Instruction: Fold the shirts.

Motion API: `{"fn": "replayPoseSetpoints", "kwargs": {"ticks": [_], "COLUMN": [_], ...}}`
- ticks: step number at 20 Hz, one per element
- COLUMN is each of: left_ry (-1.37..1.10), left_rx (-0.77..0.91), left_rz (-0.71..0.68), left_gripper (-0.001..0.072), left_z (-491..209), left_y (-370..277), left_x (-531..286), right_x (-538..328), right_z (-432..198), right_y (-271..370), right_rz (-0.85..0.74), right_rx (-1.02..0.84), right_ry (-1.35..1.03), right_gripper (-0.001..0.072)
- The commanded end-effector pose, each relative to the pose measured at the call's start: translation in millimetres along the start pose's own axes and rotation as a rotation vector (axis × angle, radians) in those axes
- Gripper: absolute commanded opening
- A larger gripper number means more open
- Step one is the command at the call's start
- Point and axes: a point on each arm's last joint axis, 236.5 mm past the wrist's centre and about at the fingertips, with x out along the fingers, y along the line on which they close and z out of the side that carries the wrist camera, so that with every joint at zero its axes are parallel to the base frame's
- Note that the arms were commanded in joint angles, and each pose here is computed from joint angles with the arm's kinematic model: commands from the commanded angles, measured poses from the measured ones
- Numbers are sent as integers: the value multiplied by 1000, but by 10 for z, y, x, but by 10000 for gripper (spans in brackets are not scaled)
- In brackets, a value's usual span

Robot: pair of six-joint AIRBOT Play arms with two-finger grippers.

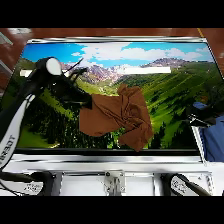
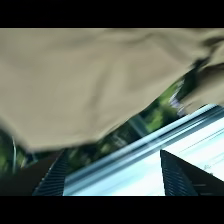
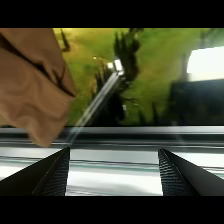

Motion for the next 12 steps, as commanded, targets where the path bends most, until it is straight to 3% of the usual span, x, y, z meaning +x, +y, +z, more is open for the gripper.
{"fn": "replayPoseSetpoints", "kwargs": {"ticks": [1,6,12], "left_ry": [-17,74,-41], "left_rx": [-216,-424,-500], "left_rz": [-64,-178,-199], "left_gripper": [710,710,709], "left_z": [-502,-998,-645], "left_y": [474,558,656], "left_x": [208,998,1323], "right_x": [310,804,874], "right_z": [31,-181,-286], "right_y": [11,78,127], "right_rz": [121,141,163], "right_rx": [67,89,85], "right_ry": [-47,5,39], "right_gripper": [674,675,674]}}
